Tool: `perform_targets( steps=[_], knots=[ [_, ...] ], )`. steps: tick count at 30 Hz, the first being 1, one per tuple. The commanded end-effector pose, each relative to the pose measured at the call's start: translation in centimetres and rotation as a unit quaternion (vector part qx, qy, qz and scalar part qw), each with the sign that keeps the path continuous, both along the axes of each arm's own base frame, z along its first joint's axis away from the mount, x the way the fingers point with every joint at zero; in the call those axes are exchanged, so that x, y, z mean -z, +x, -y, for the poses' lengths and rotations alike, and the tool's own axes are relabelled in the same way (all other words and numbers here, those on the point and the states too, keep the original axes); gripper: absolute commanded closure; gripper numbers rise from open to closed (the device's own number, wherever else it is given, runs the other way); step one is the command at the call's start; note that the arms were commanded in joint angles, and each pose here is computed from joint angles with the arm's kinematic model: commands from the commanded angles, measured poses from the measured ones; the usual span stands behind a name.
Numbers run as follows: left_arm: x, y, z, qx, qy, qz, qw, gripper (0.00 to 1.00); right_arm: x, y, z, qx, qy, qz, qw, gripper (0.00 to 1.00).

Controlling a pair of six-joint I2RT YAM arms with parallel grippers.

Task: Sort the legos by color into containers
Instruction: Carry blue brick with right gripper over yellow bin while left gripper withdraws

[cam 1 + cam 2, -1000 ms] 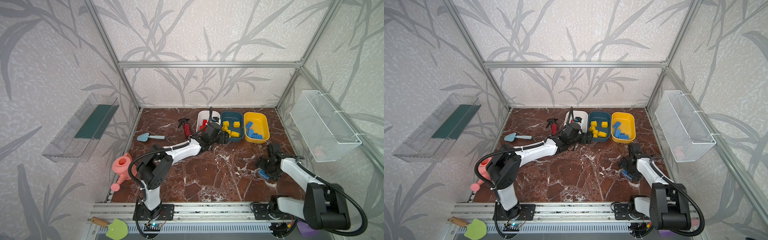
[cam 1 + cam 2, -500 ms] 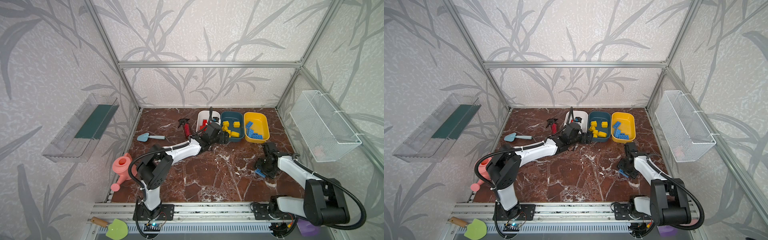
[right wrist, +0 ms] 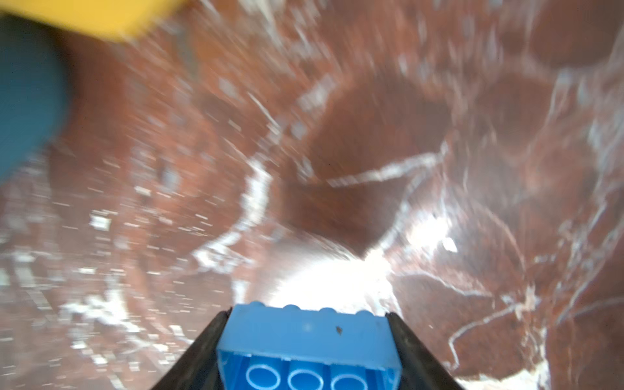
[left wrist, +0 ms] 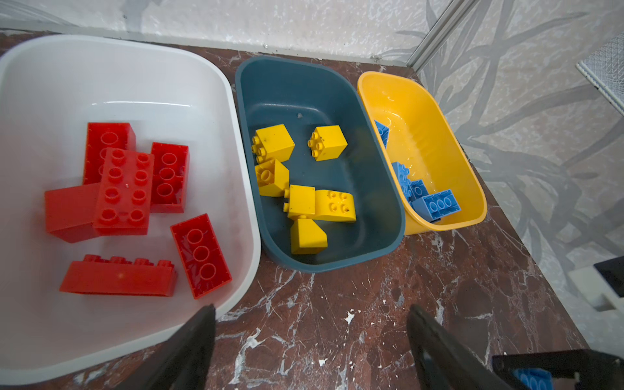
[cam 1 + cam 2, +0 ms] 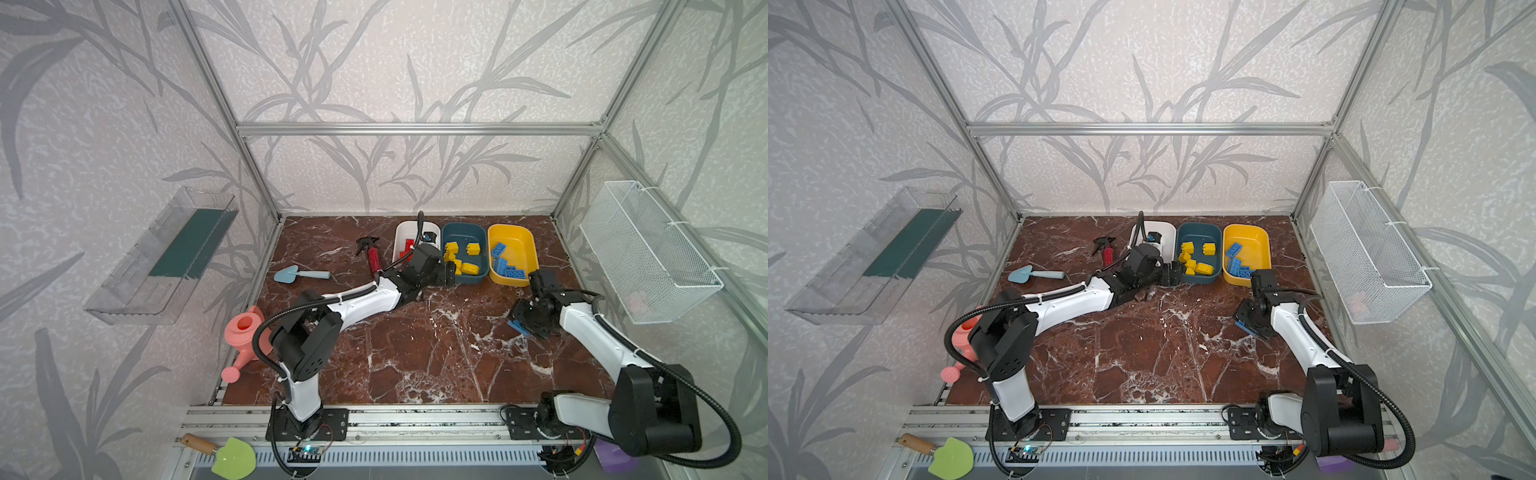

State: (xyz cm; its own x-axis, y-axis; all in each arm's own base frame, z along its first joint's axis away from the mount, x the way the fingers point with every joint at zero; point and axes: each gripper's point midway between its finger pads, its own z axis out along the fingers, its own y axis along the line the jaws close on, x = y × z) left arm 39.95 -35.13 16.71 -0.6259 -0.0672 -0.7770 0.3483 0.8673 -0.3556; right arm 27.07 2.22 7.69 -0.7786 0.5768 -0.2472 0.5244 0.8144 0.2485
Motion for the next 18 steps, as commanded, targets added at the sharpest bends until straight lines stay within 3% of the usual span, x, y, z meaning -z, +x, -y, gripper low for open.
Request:
perform_targets(
  steps=[1,8,18],
  knots=[
    [-2.1,0.3,-2.4,-0.030,0.009,0.019,0.999,0.12,-3.3,3.3,-0.4,-0.013,0.002,0.049,0.999,0.41],
    [-1.6,0.2,-7.4,-0.091,0.025,0.007,0.996,0.11,-8.0,12.2,-0.3,-0.006,-0.007,0.127,0.992,0.41],
    [-0.8,-2.7,-14.9,-0.173,0.072,0.000,0.982,0.07,-8.0,21.9,1.0,-0.008,-0.067,0.155,0.986,0.41]
  ],
)
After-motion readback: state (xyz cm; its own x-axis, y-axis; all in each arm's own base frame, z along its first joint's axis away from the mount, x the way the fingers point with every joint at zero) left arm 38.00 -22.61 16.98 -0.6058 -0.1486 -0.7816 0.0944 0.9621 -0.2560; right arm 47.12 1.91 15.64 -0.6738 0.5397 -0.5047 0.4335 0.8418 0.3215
